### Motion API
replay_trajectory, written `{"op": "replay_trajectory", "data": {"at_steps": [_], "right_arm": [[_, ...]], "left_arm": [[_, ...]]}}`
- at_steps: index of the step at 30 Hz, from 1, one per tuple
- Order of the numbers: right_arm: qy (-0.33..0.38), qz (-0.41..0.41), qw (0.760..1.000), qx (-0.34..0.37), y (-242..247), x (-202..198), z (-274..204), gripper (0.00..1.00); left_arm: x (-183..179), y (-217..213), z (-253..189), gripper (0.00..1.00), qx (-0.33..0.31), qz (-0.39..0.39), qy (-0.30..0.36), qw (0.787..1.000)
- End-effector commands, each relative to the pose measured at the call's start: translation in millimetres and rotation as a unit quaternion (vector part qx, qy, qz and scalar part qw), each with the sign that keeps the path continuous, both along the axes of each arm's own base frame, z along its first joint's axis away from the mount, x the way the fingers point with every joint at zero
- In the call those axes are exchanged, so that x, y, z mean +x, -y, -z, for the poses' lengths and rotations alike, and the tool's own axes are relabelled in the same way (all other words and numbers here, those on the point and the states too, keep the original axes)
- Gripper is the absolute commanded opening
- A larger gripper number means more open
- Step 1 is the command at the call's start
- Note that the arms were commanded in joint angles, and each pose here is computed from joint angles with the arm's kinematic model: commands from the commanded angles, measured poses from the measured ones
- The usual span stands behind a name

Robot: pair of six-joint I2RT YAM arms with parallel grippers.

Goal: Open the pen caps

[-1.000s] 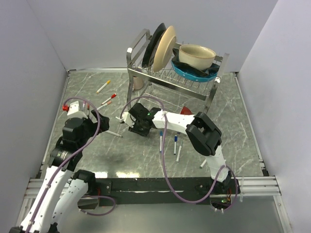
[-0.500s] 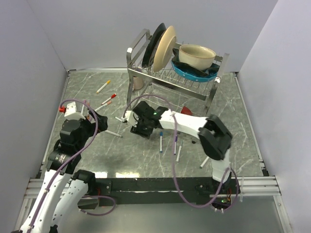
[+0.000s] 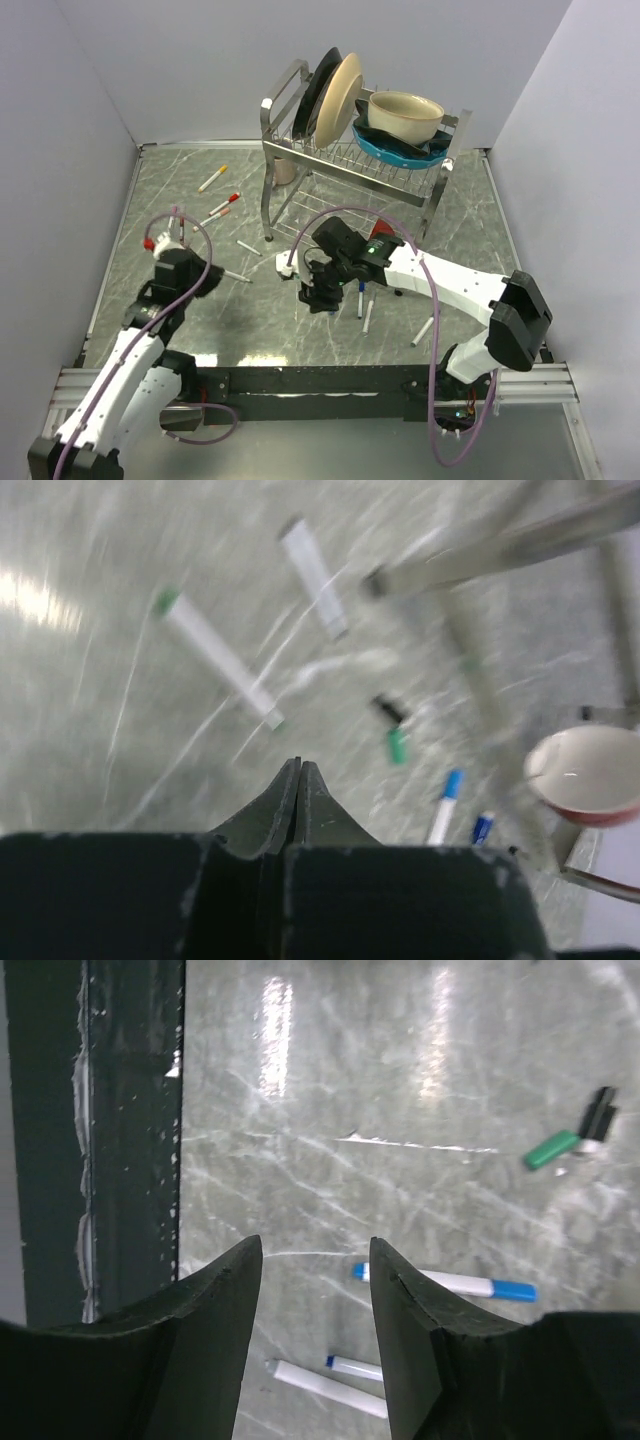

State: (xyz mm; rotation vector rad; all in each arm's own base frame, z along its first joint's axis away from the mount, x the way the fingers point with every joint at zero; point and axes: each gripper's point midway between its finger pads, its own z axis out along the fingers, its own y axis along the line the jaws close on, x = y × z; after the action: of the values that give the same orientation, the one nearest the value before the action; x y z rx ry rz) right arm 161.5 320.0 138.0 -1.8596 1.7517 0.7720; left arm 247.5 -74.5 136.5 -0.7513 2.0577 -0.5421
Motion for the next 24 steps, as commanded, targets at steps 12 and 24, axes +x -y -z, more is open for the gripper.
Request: {"op": "replay_trajectory", "data": {"at_steps": [12, 24], "right_arm": [[-0.003, -0.026, 0.999, 0.029, 4.6, -13.3, -12.7, 0.54], [0.0, -0.03, 0.999, 0.032, 6.9, -14.7, -16.2, 0.54]], "left_arm": [[7.4, -13.5, 99.0, 0.04, -0.059, -0.176, -0.174, 0.967], [36.1, -13.5, 118.7, 0.15, -0.026, -0.196, -0.218, 0.956]]}}
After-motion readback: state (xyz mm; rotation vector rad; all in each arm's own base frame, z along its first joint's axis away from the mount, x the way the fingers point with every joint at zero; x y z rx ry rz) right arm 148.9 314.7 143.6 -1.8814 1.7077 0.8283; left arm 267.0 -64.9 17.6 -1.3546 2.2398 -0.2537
